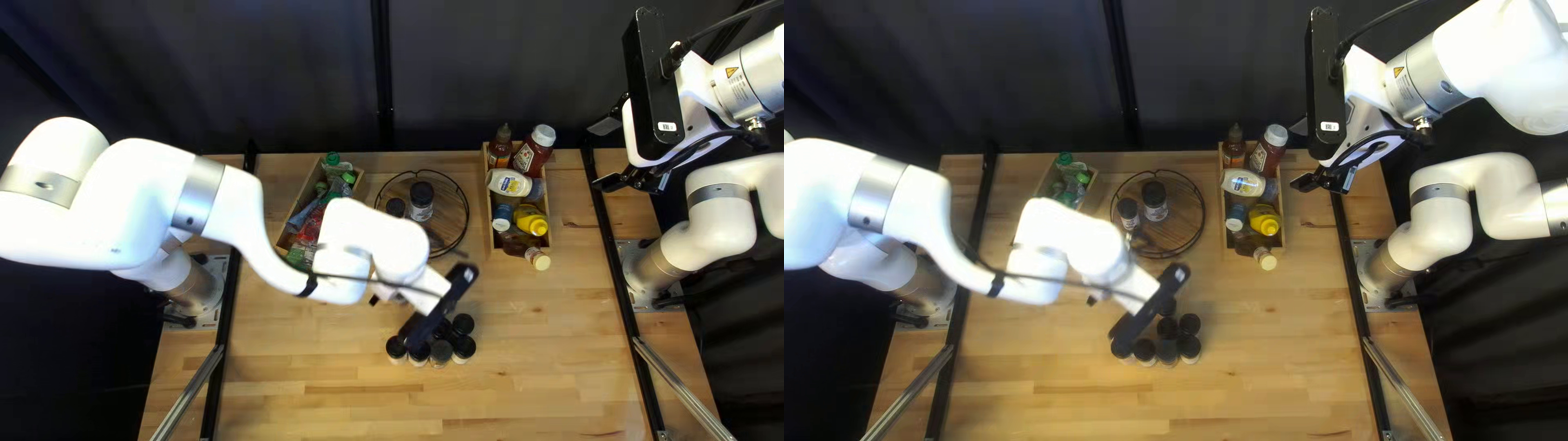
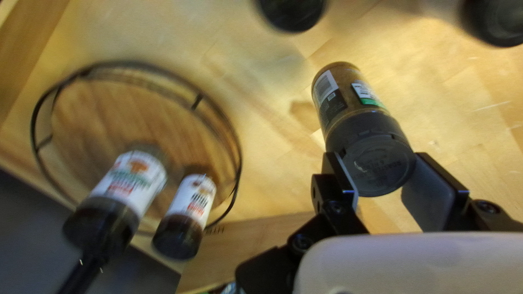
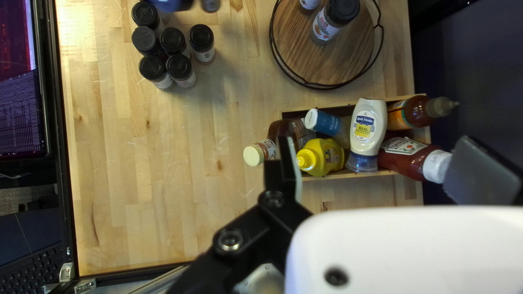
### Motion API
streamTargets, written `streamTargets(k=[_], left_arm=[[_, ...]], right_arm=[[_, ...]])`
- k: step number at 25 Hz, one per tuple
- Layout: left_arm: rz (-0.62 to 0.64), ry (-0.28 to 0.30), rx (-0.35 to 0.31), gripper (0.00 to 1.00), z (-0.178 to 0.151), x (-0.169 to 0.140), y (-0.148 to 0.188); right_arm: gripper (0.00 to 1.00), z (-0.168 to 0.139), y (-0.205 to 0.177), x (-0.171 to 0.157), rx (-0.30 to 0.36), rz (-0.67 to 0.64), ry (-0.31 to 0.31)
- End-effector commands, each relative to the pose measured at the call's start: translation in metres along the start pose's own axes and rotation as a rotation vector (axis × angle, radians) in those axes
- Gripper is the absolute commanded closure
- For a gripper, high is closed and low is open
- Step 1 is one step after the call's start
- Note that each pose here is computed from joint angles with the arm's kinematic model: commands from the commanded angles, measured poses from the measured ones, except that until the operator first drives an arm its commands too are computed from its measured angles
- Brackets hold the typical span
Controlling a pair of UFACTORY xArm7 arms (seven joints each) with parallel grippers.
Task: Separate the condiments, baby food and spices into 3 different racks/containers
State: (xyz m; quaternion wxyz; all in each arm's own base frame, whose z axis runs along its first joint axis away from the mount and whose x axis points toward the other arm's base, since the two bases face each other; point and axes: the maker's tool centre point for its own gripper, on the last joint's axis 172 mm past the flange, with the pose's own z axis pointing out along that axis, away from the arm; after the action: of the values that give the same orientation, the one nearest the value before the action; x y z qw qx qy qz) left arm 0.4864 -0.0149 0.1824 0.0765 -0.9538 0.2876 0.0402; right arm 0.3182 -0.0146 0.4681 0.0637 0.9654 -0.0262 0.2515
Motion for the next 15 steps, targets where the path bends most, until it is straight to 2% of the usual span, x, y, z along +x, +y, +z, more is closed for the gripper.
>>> streamTargets(k=[1,7,15], left_arm=[[-0.162,0.013,0.006,1.00,-0.004,-0.010,-0.043],[-0.297,0.008,0.004,1.00,0.008,-0.027,-0.083],[-0.356,0.014,-0.010,1.00,0.032,-0.042,-0.098]], right_arm=[[0.00,0.000,0.000,0.000,0.000,0.000,0.000],[0.00,0.000,0.000,0.000,0.000,0.000,0.000],[0.00,0.000,0.000,0.000,0.000,0.000,0.000]])
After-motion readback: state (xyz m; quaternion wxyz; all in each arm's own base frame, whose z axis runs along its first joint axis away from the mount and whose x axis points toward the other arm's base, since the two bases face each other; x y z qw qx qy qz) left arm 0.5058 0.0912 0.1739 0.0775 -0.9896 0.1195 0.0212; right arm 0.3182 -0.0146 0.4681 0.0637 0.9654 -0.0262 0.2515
